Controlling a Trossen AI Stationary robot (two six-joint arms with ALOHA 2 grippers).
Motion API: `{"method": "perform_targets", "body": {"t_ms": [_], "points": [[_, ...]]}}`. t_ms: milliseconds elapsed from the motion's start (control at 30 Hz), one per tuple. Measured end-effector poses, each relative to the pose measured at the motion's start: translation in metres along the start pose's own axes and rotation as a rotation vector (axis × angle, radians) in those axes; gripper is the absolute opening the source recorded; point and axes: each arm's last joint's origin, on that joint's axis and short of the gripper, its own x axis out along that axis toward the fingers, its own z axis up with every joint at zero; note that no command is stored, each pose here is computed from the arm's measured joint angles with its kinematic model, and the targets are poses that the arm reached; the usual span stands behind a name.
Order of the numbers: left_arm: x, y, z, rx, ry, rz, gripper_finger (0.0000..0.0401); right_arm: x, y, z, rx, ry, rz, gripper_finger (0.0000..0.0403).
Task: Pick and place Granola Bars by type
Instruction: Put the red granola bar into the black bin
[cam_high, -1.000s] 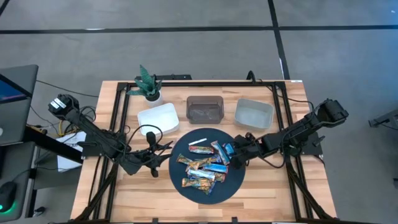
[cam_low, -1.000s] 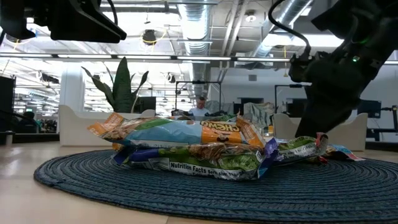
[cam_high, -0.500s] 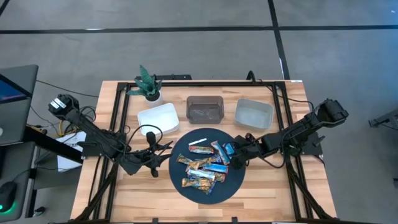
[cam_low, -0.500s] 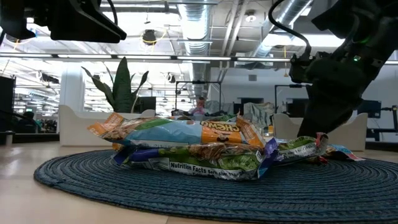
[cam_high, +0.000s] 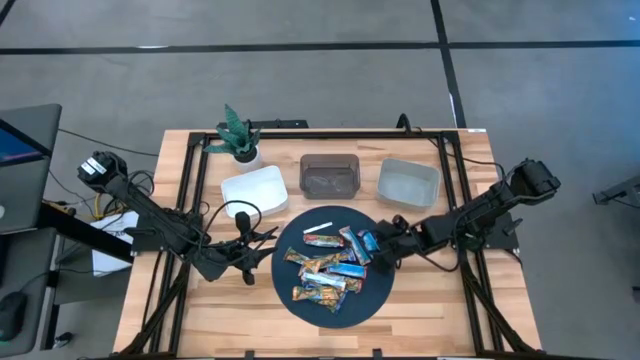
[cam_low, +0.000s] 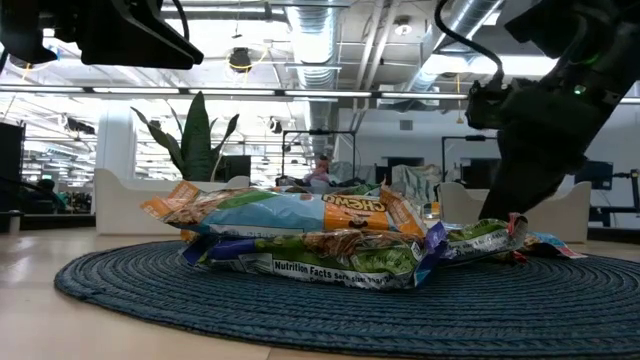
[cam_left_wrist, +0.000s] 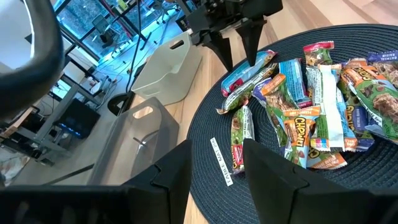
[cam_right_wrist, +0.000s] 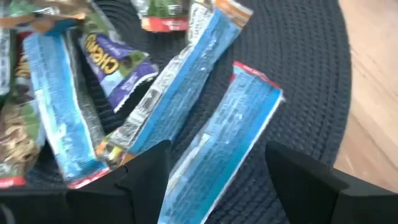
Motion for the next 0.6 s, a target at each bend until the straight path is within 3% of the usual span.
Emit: {"method": "perform_targets", "body": {"t_ms": [600], "points": [[0.0, 0.0, 0.0, 0.003, 0.003, -0.001, 0.0138, 0.024, 0.004, -0.001, -0.056, 0.079, -0.049, 0.0255]]}}
